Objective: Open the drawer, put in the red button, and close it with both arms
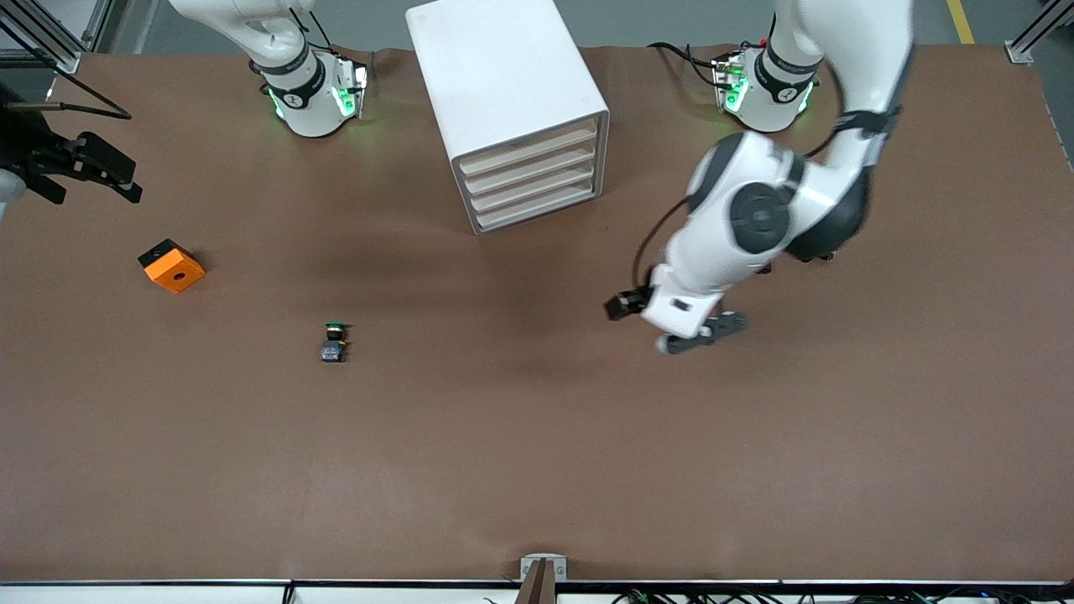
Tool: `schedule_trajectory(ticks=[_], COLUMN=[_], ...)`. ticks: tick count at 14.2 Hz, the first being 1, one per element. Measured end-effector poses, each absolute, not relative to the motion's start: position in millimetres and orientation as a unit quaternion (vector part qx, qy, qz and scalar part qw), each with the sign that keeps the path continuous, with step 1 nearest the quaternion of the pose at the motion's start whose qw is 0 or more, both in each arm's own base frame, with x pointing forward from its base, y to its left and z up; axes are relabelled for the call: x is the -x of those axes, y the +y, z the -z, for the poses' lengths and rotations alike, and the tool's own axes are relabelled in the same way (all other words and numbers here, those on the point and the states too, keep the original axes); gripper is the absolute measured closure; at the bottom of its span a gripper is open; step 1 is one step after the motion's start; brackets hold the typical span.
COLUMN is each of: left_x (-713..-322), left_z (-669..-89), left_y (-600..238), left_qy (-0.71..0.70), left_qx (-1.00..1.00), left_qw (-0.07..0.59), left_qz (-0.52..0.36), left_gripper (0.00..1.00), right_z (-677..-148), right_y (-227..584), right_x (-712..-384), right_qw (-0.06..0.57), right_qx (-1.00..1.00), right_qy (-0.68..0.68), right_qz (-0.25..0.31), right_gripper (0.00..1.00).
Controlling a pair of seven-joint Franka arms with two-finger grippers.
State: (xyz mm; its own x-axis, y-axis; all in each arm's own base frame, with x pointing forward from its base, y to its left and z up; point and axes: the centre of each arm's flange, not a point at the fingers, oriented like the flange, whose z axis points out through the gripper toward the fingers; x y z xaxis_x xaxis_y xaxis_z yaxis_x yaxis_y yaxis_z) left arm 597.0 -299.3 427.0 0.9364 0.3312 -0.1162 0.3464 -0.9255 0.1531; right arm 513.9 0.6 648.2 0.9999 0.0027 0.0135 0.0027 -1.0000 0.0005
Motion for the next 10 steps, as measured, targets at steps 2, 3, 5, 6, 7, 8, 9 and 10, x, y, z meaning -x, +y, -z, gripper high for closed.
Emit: schedule_trajectory(ticks=[2,3,5,6,7,8,9,10], left_x=[-606,-609,-612,-612,-611,-608,-604,-598], left_z=[-463,-479,-508,-523,-537,-550,-563,-575], left_y=[-244,-218,-174,-155,-136,-119,-104,-92], left_qy=[0.173,0.167,0.138,0.121,0.109,0.102,0.1,0.102], left_qx=[-0.981,-0.984,-0.99,-0.992,-0.994,-0.995,-0.995,-0.995], left_qw=[0.077,0.058,0.022,0.014,0.011,0.009,0.008,0.007], left_qz=[0.035,0.029,0.02,0.02,0.021,0.022,0.021,0.018], left_gripper=[0.0,0.0,0.0,0.0,0.0,0.0,0.0,0.0], right_z=[-648,-648,-648,-648,-648,-648,-648,-648], right_y=[1,1,1,1,1,1,1,1], right_x=[-514,-514,-514,-514,-514,-514,-514,-514], right_qw=[0.0,0.0,0.0,0.0,0.0,0.0,0.0,0.0], right_qx=[-1.0,-1.0,-1.0,-1.0,-1.0,-1.0,-1.0,-1.0], right_qy=[0.001,0.001,0.002,0.002,0.002,0.002,0.002,0.002], right_qz=[-0.007,-0.007,-0.007,-0.007,-0.007,-0.007,-0.007,-0.007], right_gripper=[0.0,0.0,0.0,0.0,0.0,0.0,0.0,0.0])
